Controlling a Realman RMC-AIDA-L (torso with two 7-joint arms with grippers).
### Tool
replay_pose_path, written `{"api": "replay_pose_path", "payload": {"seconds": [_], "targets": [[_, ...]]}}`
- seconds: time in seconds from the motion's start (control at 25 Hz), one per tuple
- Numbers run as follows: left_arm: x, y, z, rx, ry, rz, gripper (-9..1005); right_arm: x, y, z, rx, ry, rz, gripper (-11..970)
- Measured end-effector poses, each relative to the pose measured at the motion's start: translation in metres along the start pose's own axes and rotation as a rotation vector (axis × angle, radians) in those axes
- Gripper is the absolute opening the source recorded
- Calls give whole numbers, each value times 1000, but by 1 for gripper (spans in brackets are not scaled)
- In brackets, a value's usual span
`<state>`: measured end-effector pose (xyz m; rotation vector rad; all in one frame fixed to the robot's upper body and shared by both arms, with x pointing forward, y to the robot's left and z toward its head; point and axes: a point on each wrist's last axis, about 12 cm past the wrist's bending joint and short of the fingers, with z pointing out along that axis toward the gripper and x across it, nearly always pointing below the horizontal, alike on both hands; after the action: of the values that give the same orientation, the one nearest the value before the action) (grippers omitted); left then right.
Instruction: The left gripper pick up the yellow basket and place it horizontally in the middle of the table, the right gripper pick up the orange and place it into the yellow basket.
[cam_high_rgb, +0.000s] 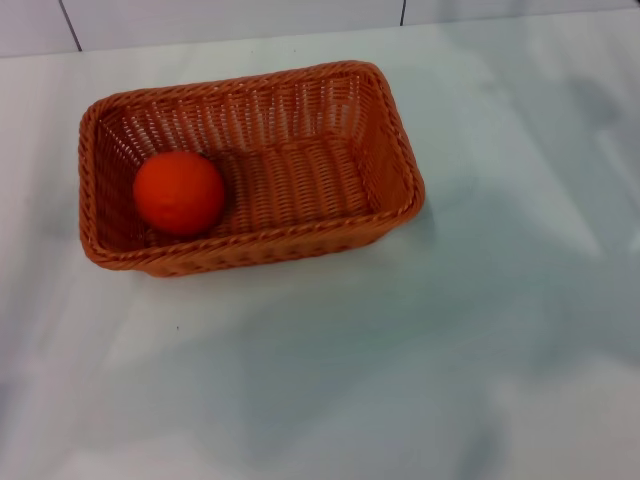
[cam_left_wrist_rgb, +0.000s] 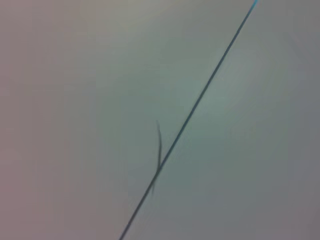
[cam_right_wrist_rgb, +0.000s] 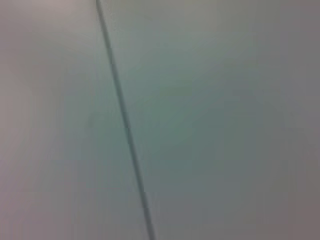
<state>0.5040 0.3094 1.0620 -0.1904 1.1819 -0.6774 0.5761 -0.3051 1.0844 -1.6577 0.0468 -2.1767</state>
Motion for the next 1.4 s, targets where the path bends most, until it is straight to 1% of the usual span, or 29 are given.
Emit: {"api": "replay_pose_path", "payload": {"seconds": [0.12, 0.16, 0.32, 0.52, 0.8, 1.0, 1.4], "targets": [[2, -5, -3, 2, -36, 68, 859, -1, 4, -4, -51, 16, -33, 946], [3, -7, -4, 2, -54, 108, 859, -1, 6, -5, -62, 17, -37, 946], [8, -15, -6, -17, -102, 235, 859, 0, 10, -7, -99, 21, -34, 946], [12, -21, -6, -23, -114, 350, 859, -1, 12, -9, -118, 19, -27, 945], [12, -21, -5, -30, -114, 387, 859, -3, 14, -10, -137, 10, -22, 945], [12, -20, -5, -49, -121, 381, 859, -3, 15, -10, -147, 7, -20, 945], [13, -21, -4, -47, -122, 377, 859, -4, 13, -8, -150, 6, -11, 946]]}}
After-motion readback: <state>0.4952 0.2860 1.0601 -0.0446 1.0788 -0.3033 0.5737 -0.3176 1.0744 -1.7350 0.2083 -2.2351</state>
